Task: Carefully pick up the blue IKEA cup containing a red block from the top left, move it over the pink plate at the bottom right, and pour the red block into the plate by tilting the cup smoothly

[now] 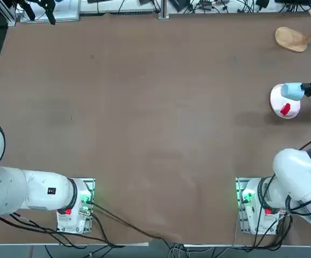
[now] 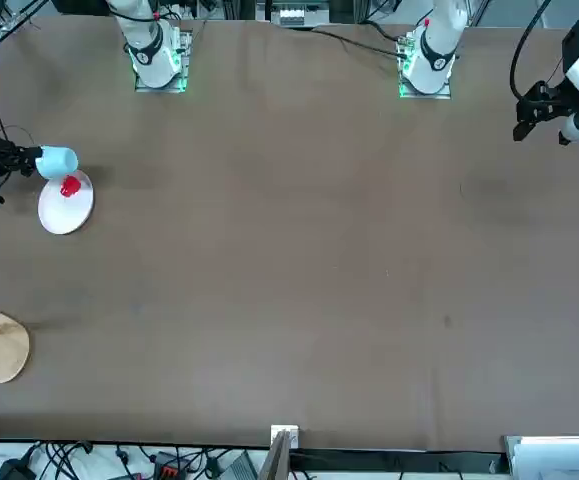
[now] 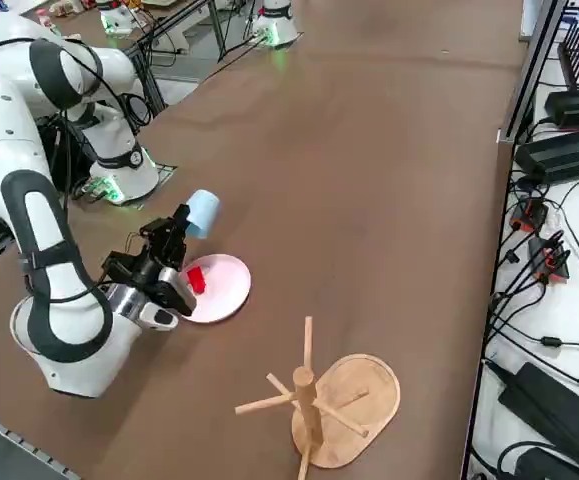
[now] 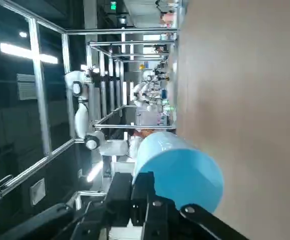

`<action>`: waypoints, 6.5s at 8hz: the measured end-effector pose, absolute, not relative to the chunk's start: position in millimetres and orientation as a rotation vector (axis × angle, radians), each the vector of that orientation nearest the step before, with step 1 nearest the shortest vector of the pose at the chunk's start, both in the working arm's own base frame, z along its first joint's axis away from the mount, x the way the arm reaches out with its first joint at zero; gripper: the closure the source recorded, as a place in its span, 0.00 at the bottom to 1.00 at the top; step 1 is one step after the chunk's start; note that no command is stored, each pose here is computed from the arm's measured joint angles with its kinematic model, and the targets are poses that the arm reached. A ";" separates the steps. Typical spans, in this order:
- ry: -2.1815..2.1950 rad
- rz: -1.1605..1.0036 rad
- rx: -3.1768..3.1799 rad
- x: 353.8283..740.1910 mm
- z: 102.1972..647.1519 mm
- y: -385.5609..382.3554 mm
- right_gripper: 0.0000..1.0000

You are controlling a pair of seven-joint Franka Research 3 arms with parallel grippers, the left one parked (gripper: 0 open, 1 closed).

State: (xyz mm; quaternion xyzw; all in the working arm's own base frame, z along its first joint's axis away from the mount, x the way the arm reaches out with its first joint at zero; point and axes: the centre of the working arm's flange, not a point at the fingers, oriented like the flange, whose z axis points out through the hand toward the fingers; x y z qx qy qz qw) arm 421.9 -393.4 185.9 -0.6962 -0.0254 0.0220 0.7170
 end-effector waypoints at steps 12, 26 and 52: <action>-0.121 0.015 -2.628 607.6 349.4 -160.4 0.98; 1.081 0.276 -2.901 627.4 289.5 77.8 0.98; 0.663 0.040 -3.116 698.6 391.7 92.9 0.00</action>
